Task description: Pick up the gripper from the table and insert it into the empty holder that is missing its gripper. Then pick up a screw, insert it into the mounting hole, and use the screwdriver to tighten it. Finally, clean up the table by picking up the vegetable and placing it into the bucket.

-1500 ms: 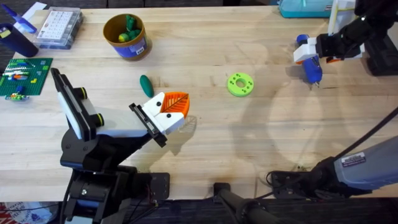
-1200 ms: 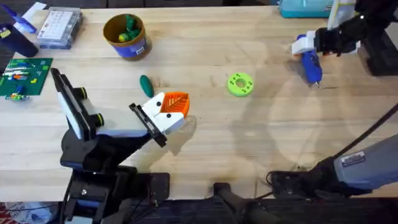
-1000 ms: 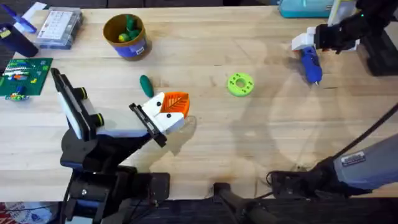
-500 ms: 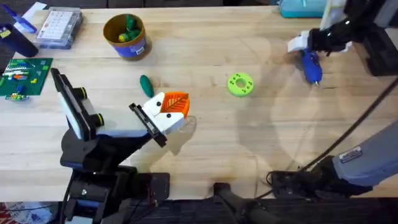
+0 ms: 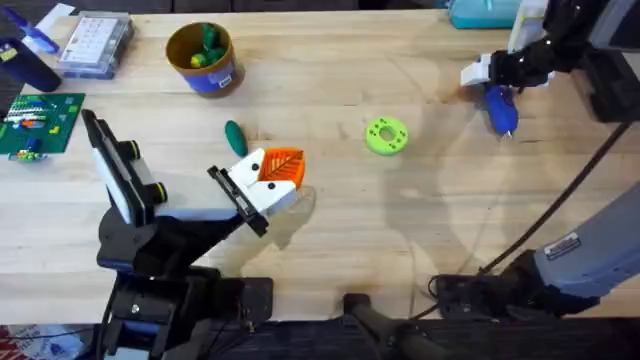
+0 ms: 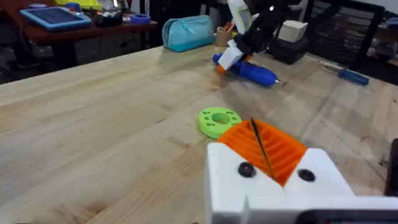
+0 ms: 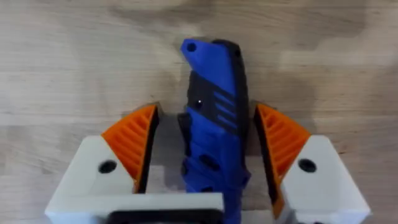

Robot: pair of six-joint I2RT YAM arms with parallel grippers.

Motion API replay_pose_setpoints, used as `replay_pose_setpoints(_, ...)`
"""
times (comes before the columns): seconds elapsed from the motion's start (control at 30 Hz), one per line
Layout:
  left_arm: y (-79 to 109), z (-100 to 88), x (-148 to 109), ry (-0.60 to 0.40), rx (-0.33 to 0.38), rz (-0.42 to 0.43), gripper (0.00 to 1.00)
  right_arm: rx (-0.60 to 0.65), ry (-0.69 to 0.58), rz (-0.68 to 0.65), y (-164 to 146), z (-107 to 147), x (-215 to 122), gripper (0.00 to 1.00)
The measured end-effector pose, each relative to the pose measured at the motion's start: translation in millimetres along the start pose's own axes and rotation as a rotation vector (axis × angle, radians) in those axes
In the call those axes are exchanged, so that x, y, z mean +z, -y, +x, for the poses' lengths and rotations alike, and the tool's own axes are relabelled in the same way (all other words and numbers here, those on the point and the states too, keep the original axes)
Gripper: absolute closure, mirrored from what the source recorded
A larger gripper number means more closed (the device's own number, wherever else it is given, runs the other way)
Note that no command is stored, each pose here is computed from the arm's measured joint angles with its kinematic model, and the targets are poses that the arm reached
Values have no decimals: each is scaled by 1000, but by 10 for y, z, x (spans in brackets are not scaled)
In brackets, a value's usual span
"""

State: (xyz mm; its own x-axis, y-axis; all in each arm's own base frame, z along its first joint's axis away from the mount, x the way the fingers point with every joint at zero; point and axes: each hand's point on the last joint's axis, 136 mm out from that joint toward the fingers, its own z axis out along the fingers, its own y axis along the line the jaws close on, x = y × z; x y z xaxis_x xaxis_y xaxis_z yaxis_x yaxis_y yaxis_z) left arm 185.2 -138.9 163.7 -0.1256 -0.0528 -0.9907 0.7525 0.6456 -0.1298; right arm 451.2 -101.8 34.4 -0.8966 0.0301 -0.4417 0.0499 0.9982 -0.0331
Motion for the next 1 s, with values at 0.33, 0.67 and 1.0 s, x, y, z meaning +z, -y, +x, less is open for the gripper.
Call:
replay_pose_setpoints(0.33,0,0,0,0,0,0,990,-1,2,8,16,-15,9,460)
replay_pose_setpoints(0.67,0,0,0,0,0,0,990,-5,3,29,66,-36,17,975)
replay_pose_setpoints(1.0,0,1,0,0,0,0,990,3,-120,27,46,222,-141,975)
